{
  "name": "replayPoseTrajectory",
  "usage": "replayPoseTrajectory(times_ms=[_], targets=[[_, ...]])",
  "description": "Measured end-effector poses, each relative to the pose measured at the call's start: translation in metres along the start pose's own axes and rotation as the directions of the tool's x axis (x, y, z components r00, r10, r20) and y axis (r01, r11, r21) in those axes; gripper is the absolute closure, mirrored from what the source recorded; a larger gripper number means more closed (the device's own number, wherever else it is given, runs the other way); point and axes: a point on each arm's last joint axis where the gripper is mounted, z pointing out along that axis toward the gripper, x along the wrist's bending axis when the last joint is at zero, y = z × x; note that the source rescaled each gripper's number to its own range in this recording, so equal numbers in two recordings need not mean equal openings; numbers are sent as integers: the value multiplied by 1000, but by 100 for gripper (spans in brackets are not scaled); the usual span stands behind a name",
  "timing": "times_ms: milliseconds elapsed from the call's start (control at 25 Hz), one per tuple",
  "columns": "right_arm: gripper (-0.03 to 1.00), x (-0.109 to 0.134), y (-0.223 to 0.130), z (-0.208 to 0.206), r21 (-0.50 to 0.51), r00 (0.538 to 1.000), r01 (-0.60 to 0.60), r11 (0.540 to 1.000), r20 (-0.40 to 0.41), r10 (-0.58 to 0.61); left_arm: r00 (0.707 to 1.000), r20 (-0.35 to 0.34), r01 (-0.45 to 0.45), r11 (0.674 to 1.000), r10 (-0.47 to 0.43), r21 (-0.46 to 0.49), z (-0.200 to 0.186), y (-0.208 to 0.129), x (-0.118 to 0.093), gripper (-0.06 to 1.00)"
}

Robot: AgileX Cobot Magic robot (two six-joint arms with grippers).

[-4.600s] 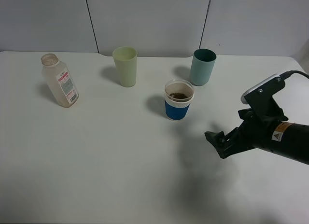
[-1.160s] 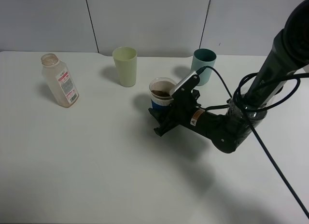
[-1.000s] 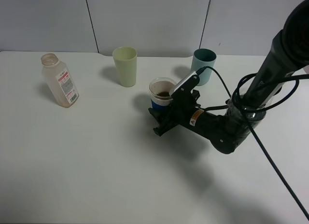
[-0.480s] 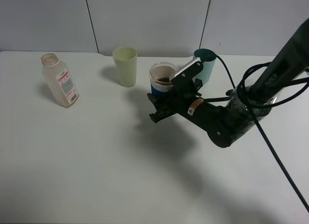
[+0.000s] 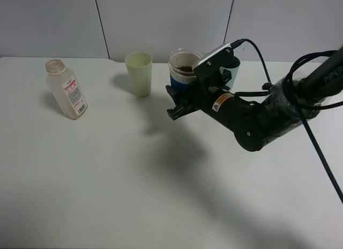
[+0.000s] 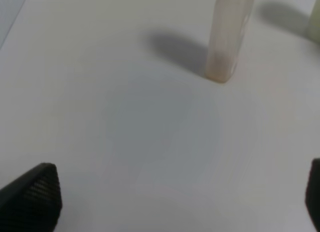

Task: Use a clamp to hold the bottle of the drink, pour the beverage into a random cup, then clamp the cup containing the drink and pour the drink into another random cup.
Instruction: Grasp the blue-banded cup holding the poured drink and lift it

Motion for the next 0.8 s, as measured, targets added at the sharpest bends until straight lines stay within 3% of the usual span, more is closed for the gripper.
replayPoseTrajectory(times_ms=[800], targets=[[94, -23, 46, -17, 56, 997, 19, 998, 78, -23, 1000, 0, 0, 1000, 0, 0, 0, 0, 0, -4]])
